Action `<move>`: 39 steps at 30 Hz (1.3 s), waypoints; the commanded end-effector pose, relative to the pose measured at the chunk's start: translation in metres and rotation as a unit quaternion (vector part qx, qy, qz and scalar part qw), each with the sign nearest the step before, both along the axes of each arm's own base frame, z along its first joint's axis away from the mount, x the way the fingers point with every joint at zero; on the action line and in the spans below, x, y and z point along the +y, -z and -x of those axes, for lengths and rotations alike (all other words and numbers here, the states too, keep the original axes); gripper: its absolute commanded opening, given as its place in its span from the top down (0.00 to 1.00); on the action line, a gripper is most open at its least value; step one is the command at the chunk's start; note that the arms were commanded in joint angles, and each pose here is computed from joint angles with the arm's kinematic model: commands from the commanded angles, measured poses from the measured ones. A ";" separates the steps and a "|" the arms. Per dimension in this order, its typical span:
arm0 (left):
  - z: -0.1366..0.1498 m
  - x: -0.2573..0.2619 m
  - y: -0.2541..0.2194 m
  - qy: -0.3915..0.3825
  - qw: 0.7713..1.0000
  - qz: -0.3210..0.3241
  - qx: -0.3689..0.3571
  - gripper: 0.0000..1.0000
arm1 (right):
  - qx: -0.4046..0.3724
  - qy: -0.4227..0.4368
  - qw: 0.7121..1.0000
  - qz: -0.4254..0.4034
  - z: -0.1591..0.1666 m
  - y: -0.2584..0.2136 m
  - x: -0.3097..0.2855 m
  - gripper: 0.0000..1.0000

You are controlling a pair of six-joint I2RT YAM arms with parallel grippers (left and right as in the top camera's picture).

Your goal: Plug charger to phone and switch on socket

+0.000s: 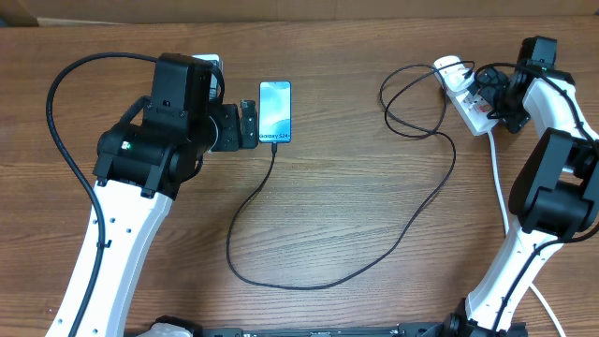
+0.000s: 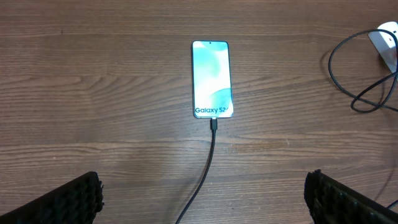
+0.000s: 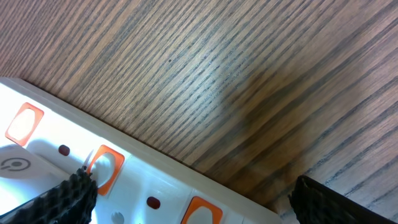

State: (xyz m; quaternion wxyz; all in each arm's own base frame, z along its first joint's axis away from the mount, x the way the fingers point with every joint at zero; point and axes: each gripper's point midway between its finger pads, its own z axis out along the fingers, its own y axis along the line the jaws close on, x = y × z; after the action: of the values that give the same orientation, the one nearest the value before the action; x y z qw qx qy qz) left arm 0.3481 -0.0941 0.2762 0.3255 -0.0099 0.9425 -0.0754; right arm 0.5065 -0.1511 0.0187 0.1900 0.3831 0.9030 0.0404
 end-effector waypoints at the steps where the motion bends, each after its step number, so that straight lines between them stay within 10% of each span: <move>1: 0.001 0.002 0.004 -0.008 1.000 -0.003 0.005 0.01 | -0.009 -0.015 1.000 -0.004 0.001 -0.016 0.007 0.00; 19: 0.001 0.002 0.004 -0.008 1.000 -0.003 0.005 0.00 | -0.114 0.005 0.992 0.051 0.078 -0.227 0.013 0.00; 39: 0.001 0.002 0.004 -0.008 1.000 -0.003 0.005 0.00 | -0.148 -0.146 0.977 0.047 0.182 -0.315 0.150 0.00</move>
State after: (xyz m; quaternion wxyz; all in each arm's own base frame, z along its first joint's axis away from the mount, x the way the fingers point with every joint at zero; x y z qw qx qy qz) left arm 0.3477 -0.0940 0.2759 0.3247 -0.0097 0.9428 -0.0751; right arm 0.3376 -0.0071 0.3220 0.3151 0.2418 0.9136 0.0866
